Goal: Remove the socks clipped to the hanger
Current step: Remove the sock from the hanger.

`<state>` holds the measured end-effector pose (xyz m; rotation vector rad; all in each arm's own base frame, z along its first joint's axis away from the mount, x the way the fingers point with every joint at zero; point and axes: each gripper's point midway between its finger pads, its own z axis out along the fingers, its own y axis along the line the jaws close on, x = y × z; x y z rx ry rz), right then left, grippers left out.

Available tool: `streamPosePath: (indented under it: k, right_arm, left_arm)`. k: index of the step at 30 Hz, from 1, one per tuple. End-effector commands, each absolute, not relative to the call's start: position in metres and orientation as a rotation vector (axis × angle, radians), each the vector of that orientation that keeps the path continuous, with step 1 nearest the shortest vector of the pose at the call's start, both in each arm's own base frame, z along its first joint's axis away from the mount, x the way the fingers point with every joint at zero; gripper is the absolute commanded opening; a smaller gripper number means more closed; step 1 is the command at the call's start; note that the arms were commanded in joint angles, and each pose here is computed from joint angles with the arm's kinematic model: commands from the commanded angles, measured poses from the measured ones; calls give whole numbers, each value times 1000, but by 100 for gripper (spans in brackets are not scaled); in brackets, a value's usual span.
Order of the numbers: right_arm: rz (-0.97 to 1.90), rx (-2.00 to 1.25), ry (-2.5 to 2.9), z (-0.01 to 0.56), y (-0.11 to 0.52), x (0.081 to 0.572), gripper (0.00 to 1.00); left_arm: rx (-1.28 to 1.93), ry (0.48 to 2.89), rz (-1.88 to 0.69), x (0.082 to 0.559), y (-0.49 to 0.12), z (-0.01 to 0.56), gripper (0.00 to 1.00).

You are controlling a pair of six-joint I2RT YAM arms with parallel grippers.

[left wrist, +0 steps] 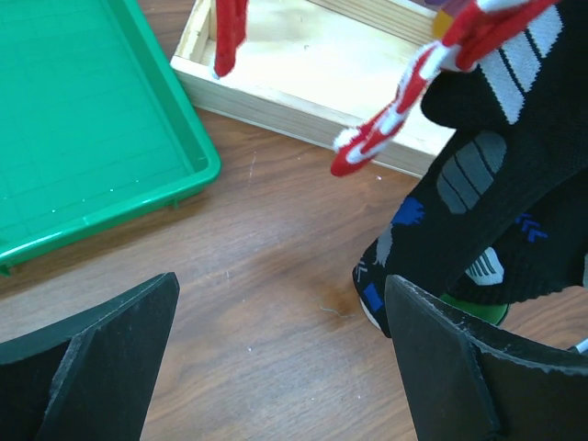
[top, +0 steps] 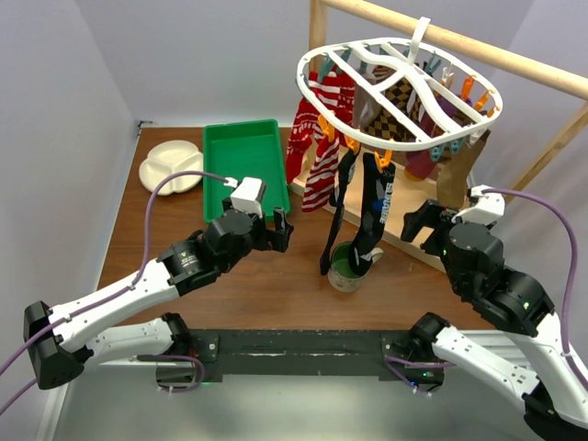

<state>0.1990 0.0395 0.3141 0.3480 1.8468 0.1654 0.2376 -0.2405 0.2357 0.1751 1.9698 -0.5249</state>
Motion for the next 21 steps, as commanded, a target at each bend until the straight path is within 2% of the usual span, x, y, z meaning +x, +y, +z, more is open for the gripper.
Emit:
streamPosePath:
  k: [1,9,17,21]
  right_arm:
    - [207,289,1842,321,49,201,98]
    - [279,224,1807,337,55,195,99]
    - [505,50,1744,366,83,175,98]
    - [551,-31,1766,359,103,178,98]
  left_arm:
    - [168,1919,-579,240,-248,256,100]
    - [171,1927,-580,237,-245,255,100]
    - [218,1899,-640,231,-252,265,100]
    - [248,1890,-682,227,-258,268,100]
